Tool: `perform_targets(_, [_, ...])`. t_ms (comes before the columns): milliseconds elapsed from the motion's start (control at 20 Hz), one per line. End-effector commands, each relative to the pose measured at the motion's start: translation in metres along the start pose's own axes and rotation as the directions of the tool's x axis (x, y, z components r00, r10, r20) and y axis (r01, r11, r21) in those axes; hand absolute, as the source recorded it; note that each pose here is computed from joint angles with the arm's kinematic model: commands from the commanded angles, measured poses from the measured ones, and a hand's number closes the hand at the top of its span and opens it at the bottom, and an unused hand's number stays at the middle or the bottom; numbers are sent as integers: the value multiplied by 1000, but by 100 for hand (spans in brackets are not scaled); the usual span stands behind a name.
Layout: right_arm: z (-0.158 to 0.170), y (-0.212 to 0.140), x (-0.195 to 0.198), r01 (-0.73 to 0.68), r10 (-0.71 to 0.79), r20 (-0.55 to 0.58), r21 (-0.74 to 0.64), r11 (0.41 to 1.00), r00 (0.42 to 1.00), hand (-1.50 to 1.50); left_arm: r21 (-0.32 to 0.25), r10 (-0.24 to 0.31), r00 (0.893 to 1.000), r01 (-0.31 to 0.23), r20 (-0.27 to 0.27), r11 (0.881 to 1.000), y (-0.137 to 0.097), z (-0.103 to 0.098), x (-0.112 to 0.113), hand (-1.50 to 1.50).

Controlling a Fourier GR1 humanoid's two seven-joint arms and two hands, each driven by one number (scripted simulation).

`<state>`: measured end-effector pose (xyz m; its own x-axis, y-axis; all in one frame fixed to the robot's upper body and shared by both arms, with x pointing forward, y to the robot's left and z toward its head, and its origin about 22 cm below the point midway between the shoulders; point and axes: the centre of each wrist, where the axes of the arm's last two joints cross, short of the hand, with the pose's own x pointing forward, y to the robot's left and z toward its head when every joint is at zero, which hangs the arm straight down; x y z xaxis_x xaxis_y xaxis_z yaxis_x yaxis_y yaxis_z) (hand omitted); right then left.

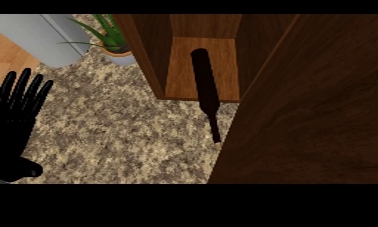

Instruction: Pick up the wine, place it into the cabinet and close the cabinet

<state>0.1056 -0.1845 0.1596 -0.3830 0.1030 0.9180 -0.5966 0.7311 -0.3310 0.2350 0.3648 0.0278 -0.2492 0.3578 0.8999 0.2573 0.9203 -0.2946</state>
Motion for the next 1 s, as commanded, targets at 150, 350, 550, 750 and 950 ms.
perform_targets(150, [-30,21,20,209,-216,97,73,975,972,150,-24,-10,1000,10,-11,1000,-1,-17,6,-150])
perform_targets(350, [-69,24,17,169,-174,82,69,983,981,150,-23,1,1000,-2,-5,1000,7,-10,6,-150])
perform_targets(550, [-124,35,37,169,-176,83,78,982,981,150,16,-1,1000,1,-4,1000,18,-6,4,-150])
perform_targets(750, [-181,39,50,180,-182,64,42,983,981,150,11,-16,1000,16,3,1000,26,-4,9,-150])
perform_targets(950, [-234,30,33,176,-176,33,-6,984,984,150,28,-6,1000,6,10,1000,27,-10,10,-150])
